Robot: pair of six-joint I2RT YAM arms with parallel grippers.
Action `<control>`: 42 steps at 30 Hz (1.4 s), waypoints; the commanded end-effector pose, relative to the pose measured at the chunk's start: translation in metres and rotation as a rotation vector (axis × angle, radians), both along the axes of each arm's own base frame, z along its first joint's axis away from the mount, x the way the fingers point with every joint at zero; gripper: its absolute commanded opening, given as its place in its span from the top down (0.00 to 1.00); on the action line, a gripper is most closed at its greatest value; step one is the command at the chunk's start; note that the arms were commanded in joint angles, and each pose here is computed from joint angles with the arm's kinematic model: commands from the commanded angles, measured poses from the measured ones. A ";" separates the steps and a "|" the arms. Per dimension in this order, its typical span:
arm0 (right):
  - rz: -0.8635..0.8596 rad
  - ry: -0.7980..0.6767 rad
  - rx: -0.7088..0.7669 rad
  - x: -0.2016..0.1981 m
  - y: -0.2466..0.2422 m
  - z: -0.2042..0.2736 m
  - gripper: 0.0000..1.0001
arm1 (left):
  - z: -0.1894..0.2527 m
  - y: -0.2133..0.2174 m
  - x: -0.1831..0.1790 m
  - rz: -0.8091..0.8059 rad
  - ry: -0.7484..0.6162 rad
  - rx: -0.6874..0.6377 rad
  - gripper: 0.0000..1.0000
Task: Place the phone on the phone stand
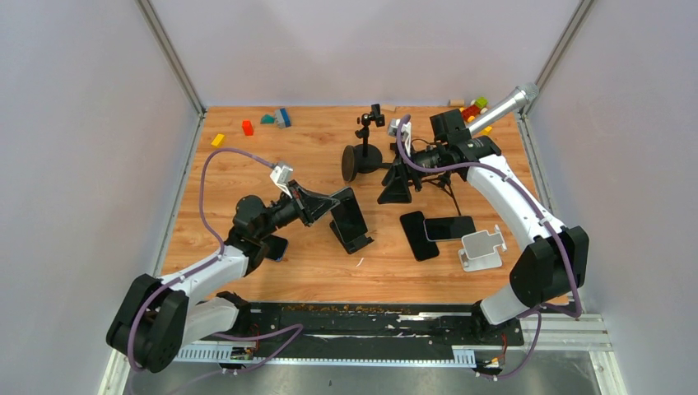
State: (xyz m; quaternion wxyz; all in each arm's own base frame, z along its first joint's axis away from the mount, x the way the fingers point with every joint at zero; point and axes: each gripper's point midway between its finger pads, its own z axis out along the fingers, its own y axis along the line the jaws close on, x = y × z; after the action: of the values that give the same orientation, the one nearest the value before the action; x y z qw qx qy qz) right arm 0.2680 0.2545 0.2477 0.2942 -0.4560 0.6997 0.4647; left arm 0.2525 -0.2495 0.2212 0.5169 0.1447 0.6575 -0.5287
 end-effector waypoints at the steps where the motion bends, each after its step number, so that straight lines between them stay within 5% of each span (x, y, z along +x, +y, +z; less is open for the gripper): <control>1: 0.017 -0.045 0.045 0.001 0.002 0.013 0.25 | 0.025 0.000 0.001 0.015 -0.121 -0.053 1.00; 42: 0.029 -0.024 0.043 0.001 0.003 0.004 0.26 | -0.015 -0.012 0.004 0.025 -0.118 0.018 1.00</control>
State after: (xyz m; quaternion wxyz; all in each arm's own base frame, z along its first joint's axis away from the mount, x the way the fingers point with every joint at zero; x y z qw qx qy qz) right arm 0.2680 0.2553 0.2475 0.2955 -0.4573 0.6965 0.4673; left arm 0.2532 -0.2617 0.1860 0.5193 0.1607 0.6655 -0.5115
